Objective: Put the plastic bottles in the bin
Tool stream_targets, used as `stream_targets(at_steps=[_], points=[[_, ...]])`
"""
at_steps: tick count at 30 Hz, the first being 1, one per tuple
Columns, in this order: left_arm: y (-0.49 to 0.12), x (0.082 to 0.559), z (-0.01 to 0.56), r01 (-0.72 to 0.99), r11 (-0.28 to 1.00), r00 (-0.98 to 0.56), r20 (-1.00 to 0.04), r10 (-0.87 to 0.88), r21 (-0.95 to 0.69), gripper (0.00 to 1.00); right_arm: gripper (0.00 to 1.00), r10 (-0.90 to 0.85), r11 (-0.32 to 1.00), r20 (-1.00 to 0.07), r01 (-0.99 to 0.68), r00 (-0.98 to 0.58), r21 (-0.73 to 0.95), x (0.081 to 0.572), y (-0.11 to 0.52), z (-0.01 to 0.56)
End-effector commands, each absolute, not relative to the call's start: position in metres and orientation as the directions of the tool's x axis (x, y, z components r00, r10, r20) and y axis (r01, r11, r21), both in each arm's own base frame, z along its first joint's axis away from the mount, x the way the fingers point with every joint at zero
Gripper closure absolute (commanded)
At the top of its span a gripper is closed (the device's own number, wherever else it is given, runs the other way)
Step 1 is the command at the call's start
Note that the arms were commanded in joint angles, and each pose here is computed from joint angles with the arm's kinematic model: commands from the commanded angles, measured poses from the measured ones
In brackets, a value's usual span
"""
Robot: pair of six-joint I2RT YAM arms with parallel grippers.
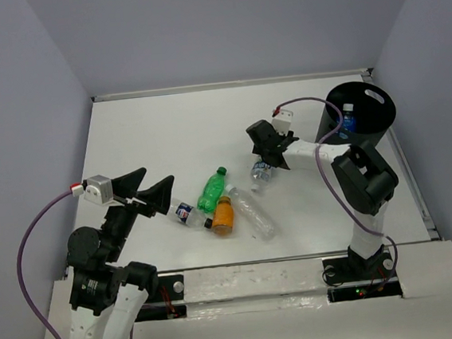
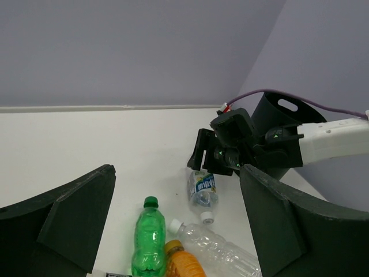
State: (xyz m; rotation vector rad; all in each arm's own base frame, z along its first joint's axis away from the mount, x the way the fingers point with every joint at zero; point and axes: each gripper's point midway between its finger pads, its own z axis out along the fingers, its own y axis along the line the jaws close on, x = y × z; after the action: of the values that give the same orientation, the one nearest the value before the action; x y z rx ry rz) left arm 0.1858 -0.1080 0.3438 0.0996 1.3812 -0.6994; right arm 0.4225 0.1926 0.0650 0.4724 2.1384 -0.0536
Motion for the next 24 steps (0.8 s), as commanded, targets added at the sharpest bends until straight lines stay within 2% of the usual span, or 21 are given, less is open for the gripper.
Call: stream_targets(at_steps=[1, 6, 11, 14, 18, 19, 21, 22, 24], points=[[-0.109, 0.178, 0.361, 0.541, 0.782, 0.067, -0.911, -0.406, -0.309, 0.01, 0.4, 0.287, 0.926, -0.855, 0.352, -0.433, 0.132, 0.442, 0.193, 0.1], [-0.109, 0.179, 0.36, 0.539, 0.783, 0.065, -0.912, -0.406, -0.31, 0.01, 0.44, 0.274, 0.93, -0.901, 0.332, -0.337, 0.159, 0.457, 0.19, 0.152], [-0.109, 0.179, 0.36, 0.536, 0.785, 0.065, -0.912, -0.404, -0.31, 0.01, 0.49, 0.264, 0.962, -0.945, 0.127, -0.196, 0.242, 0.458, 0.205, 0.254], [-0.109, 0.181, 0.359, 0.534, 0.786, 0.062, -0.913, -0.403, -0.311, 0.01, 0.49, 0.289, 0.956, -0.957, 0.058, -0.005, 0.288, 0.435, 0.185, 0.352], [-0.109, 0.18, 0.36, 0.535, 0.787, 0.067, -0.913, -0.403, -0.309, 0.01, 0.48, 0.192, 0.964, -0.963, 0.15, 0.191, 0.221, 0.408, 0.133, 0.435], [-0.108, 0.18, 0.361, 0.534, 0.787, 0.069, -0.912, -0.404, -0.308, 0.01, 0.48, 0.089, 0.966, -0.974, 0.221, 0.208, 0.135, 0.401, 0.116, 0.446], [-0.108, 0.179, 0.362, 0.535, 0.787, 0.074, -0.911, -0.406, -0.307, 0.01, 0.48, 0.022, 0.938, -0.956, 0.325, 0.293, 0.122, 0.397, 0.084, 0.474], [-0.108, 0.179, 0.362, 0.535, 0.788, 0.077, -0.911, -0.405, -0.305, 0.01, 0.48, -0.071, 0.904, -0.96, 0.425, 0.272, 0.053, 0.392, 0.063, 0.48], [-0.107, 0.178, 0.363, 0.535, 0.788, 0.081, -0.91, -0.406, -0.304, 0.01, 0.48, -0.105, 0.861, -0.95, 0.505, 0.293, 0.061, 0.393, 0.035, 0.492]])
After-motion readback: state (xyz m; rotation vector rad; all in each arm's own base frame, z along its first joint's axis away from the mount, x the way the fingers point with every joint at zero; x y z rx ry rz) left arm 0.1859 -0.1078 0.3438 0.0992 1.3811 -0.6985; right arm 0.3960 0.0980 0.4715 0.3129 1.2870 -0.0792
